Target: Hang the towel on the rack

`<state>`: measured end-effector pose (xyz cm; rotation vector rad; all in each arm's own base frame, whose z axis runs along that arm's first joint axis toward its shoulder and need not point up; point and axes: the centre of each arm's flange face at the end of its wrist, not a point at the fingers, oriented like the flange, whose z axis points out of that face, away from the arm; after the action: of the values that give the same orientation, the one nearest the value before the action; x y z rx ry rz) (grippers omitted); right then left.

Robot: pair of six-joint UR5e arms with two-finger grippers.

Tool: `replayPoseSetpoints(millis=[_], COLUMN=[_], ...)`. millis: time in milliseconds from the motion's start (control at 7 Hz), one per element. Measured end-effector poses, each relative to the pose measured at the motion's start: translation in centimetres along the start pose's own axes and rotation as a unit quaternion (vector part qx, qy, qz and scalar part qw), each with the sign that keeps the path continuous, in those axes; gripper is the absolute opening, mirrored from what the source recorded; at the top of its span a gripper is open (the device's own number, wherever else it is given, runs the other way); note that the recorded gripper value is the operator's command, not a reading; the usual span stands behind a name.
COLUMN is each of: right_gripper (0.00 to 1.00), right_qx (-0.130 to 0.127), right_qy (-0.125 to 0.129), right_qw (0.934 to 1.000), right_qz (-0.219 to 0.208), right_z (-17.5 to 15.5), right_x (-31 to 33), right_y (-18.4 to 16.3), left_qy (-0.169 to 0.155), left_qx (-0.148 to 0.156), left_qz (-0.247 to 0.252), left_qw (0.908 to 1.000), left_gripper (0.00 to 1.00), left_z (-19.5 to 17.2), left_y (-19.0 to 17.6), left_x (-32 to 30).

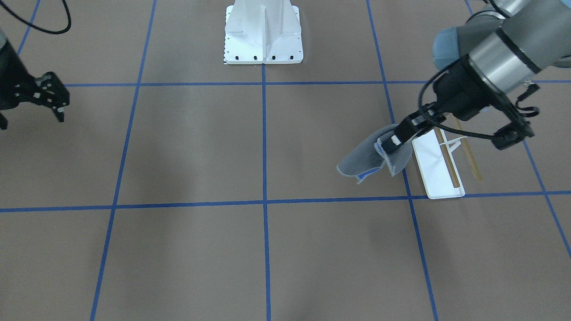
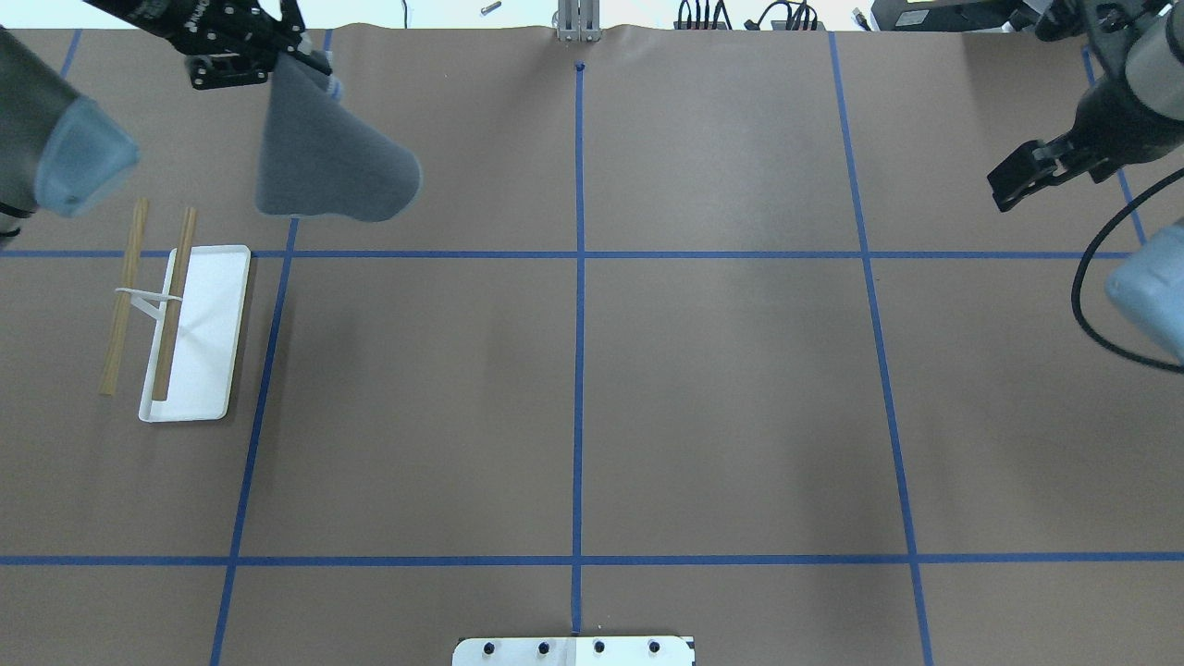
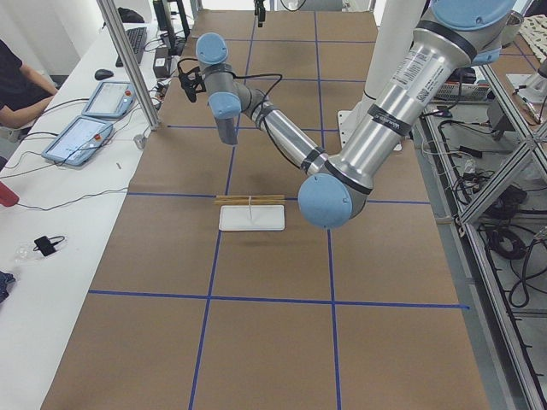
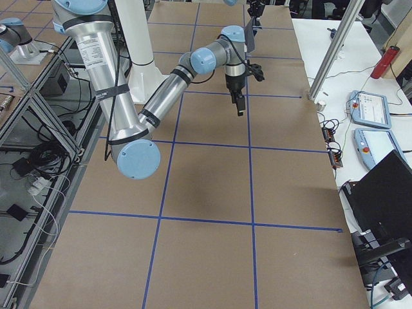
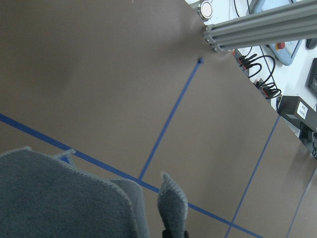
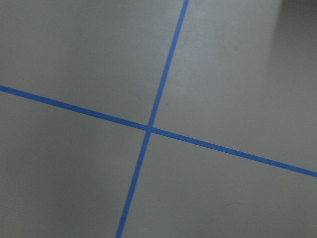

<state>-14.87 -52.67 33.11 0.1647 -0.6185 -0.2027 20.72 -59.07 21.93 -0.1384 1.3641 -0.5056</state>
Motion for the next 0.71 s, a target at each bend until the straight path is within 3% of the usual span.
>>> replayPoseSetpoints(millis=[286, 429, 714], right_gripper=[1.0, 1.0, 1.0], right_qx=[-0.047, -0.059, -0.071], right_qy=[-0.044, -0.061, -0.071], right_qw=[0.9972, 0.9957, 0.9946], right_qz=[0.04, 0.038, 0.024], right_z=[2.7, 4.0, 5.8], right_x=[9.3, 12.5, 15.7], right_y=[-3.7, -4.3, -4.3], left_qy=[-0.019, -0.031, -0.057], left_qx=[0.003, 0.004, 0.005], left_qz=[0.026, 0.04, 0.064], left_qw=[0.9995, 0.9987, 0.9963], left_gripper=[0.0, 0.0, 0.0], left_z=[-1.1, -1.0, -0.6], left_y=[-2.2, -2.9, -4.3], left_x=[-5.0, -7.7, -13.0])
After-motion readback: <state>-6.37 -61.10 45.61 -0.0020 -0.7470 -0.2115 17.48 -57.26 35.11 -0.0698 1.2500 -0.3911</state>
